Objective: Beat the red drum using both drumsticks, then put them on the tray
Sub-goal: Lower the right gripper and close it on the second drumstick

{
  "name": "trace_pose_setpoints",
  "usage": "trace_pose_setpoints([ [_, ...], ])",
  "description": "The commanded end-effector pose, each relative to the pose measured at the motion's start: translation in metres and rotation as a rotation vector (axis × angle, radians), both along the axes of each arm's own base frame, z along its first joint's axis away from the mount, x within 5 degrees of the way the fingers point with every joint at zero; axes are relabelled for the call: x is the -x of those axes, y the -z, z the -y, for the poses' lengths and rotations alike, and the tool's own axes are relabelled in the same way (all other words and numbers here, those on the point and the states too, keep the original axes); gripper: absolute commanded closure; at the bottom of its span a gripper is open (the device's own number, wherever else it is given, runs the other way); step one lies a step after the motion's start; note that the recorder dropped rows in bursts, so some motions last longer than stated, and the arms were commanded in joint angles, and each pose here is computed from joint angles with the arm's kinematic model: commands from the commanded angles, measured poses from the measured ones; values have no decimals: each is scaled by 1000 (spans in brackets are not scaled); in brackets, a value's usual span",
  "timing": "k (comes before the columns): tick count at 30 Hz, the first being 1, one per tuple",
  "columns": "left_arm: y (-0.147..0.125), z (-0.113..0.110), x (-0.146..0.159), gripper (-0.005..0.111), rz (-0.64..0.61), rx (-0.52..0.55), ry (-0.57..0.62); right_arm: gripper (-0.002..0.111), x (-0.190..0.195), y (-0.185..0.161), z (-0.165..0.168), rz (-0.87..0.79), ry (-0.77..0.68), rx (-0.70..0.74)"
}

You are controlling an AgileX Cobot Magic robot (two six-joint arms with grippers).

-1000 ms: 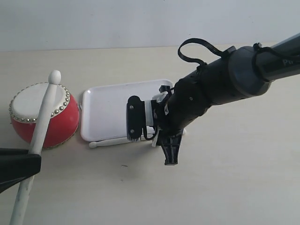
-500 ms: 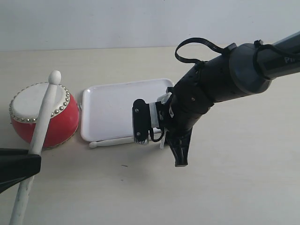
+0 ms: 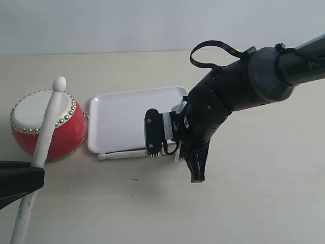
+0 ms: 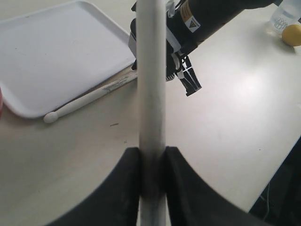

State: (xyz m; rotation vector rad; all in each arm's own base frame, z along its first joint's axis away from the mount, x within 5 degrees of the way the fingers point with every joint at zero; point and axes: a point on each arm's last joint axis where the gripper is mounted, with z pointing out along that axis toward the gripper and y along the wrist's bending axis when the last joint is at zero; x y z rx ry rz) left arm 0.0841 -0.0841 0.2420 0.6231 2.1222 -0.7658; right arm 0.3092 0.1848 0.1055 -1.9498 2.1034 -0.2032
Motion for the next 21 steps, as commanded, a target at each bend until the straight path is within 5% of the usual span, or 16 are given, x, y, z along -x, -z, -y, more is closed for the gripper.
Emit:
trace_pose_setpoints([
  [1, 1, 0, 0, 107, -4, -3, 1, 91, 6, 6, 0, -61, 58, -12],
  [8, 1, 0, 0, 107, -4, -3, 1, 89, 4, 6, -6, -54, 116, -90],
  [14, 1, 0, 0, 107, -4, -3, 1, 69, 5, 6, -7, -69, 145, -110],
  [21, 1, 0, 0, 107, -3, -4, 2, 68, 6, 5, -11, -89, 222, -181],
])
